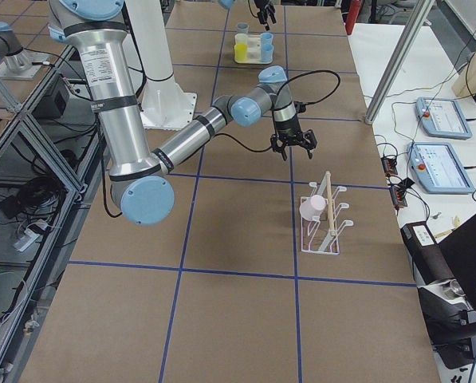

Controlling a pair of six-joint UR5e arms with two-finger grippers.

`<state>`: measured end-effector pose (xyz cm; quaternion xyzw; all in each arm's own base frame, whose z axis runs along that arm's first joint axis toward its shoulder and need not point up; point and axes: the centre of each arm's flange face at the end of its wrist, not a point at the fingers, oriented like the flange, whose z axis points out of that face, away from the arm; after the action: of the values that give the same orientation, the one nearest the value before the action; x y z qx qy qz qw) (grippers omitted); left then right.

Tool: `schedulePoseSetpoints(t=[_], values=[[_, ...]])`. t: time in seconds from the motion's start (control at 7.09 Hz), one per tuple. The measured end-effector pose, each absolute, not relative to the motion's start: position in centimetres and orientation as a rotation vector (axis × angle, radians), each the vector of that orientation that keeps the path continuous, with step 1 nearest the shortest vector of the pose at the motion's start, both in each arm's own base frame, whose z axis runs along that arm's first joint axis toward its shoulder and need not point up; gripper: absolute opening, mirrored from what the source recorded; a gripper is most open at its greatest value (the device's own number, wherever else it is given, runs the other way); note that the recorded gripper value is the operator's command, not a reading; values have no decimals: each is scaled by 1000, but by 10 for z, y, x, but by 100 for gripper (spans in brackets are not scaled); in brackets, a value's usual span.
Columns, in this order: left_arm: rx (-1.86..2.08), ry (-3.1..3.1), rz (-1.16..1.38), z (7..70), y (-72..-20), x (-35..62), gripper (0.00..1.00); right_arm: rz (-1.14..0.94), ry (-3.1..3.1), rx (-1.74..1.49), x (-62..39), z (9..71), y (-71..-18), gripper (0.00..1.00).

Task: Transfer IKEA cup to right arm and place on rack

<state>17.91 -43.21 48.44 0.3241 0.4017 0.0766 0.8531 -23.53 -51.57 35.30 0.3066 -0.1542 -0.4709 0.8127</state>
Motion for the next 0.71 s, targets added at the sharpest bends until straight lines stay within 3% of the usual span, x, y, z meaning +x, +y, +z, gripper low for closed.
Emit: schedulePoseSetpoints(t=[0.28,0.71], values=[[725,781,193,549,-443,170,100,-859,-559,672,-257,332,-498,99],[740,774,200,615,-434,160,100,-833,-614,677,-266,326,-492,99]])
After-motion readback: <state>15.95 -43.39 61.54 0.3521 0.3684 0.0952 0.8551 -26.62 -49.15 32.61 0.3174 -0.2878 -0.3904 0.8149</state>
